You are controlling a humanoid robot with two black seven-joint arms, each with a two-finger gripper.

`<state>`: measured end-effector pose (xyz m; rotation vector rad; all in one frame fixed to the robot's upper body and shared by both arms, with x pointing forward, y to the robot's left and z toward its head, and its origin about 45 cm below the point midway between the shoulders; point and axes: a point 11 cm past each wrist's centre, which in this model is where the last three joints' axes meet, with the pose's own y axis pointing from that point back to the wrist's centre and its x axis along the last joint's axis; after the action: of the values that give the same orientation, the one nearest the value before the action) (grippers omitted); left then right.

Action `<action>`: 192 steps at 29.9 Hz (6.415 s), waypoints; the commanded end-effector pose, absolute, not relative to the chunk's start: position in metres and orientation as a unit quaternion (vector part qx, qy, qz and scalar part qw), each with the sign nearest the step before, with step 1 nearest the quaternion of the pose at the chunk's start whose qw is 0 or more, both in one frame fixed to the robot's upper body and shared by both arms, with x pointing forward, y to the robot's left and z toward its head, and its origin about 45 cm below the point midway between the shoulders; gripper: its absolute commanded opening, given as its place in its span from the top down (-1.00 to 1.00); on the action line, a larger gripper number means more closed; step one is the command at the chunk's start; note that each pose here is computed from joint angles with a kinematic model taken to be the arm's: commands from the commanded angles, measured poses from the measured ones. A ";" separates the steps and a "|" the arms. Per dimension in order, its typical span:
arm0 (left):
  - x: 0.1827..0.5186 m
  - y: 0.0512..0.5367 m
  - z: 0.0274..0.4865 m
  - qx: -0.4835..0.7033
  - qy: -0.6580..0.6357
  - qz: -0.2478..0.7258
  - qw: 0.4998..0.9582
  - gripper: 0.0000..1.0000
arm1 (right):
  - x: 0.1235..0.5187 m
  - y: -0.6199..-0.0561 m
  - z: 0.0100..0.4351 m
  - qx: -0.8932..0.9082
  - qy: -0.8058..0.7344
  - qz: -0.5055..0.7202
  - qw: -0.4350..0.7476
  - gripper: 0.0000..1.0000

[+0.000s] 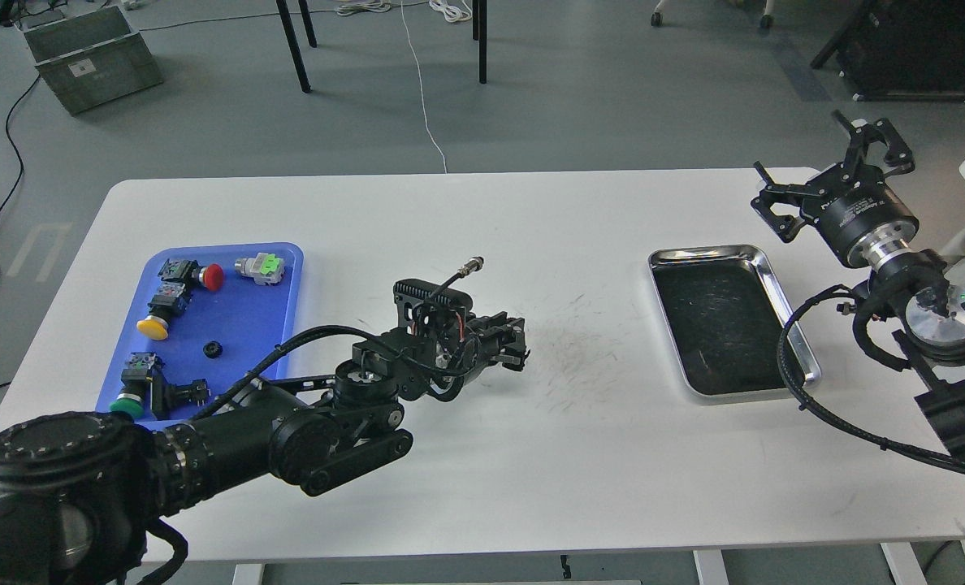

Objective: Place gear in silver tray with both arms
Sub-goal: 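Lift the black gear and carry it to the table center, then release the gear on the table and pull the left arm back, then reach the right gripper to the gear on the table and grasp it, then carry the gear with the right gripper into the silver tray, release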

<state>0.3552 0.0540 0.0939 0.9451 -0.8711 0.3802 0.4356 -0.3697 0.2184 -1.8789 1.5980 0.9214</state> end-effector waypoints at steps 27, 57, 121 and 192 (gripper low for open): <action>0.318 0.022 0.102 0.373 -0.378 0.174 0.829 -0.42 | 0.436 -0.365 0.216 -0.690 0.585 0.342 0.256 -0.97; 0.465 0.229 0.241 0.085 0.056 0.655 0.748 -0.96 | 0.466 -0.256 0.264 -0.816 0.500 0.269 0.103 -0.97; 0.413 0.367 0.177 -0.077 0.175 0.626 0.756 -0.96 | 0.368 -0.120 0.161 -0.746 -0.001 -0.274 -0.606 -0.91; 0.417 0.381 0.188 -0.068 0.157 0.638 0.751 -0.96 | 0.445 -0.321 0.219 -0.708 0.261 -0.209 -0.622 0.96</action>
<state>0.4170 0.3824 0.1880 -0.1483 0.3430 1.3972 0.4519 -0.3071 0.2401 -4.0375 1.4438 -1.2760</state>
